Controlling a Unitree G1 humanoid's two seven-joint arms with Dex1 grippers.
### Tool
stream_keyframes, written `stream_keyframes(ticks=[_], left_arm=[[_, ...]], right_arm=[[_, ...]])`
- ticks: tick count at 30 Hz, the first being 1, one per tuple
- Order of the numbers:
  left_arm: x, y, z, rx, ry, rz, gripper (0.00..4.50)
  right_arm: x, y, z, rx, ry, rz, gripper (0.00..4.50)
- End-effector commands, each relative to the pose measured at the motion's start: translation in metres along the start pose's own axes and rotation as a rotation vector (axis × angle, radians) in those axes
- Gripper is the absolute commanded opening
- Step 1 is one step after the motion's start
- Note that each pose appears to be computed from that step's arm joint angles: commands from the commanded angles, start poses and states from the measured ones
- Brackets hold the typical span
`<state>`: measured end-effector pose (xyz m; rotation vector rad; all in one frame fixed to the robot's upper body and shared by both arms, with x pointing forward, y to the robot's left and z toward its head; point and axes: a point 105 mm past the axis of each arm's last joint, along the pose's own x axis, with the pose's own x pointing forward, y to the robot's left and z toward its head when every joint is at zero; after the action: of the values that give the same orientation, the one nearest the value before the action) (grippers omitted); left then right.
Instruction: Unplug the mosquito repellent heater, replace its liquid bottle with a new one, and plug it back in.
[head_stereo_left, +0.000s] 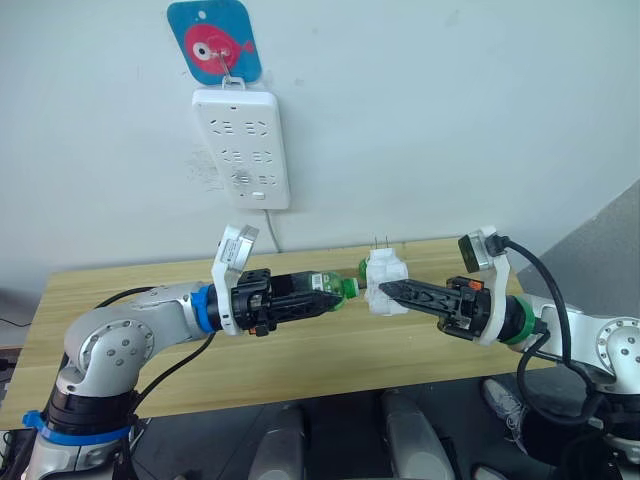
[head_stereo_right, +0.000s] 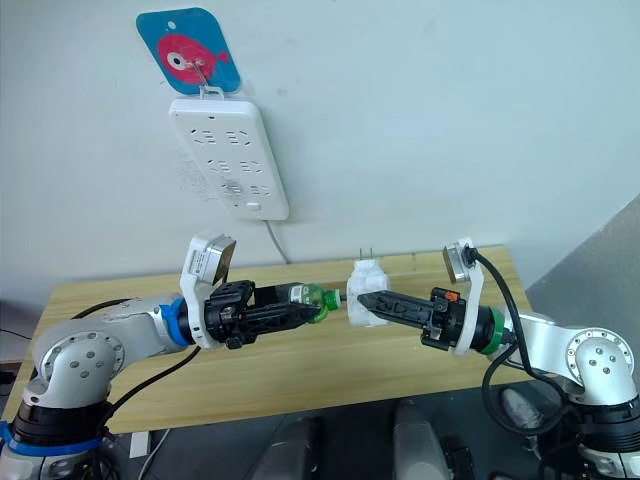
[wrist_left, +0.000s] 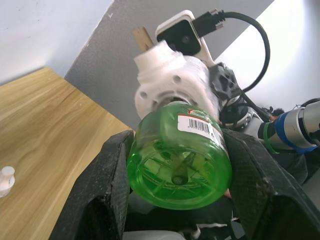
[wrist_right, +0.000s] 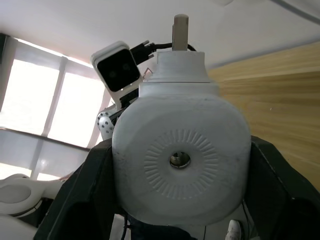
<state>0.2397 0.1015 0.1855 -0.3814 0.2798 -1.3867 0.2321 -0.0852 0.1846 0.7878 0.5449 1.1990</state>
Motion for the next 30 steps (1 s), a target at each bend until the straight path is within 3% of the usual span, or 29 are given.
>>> stream_keyframes(ticks=[1,17,30], left_arm=[[0.004,-0.011,0.001,0.014,0.014,-0.06,2.34],[0.004,-0.014,-0.006,0.025,0.064,-0.087,2.34],[0.022,-0.013,0.014,0.06,-0.037,-0.108,2.33]], right_arm=[[0.004,0.018,0.0,-0.037,0.008,0.068,2.97],[-0.001,0.013,0.001,-0.026,0.014,0.047,2.97],[-0.002,0.016,-0.015,-0.029,0.083,0.048,2.97]])
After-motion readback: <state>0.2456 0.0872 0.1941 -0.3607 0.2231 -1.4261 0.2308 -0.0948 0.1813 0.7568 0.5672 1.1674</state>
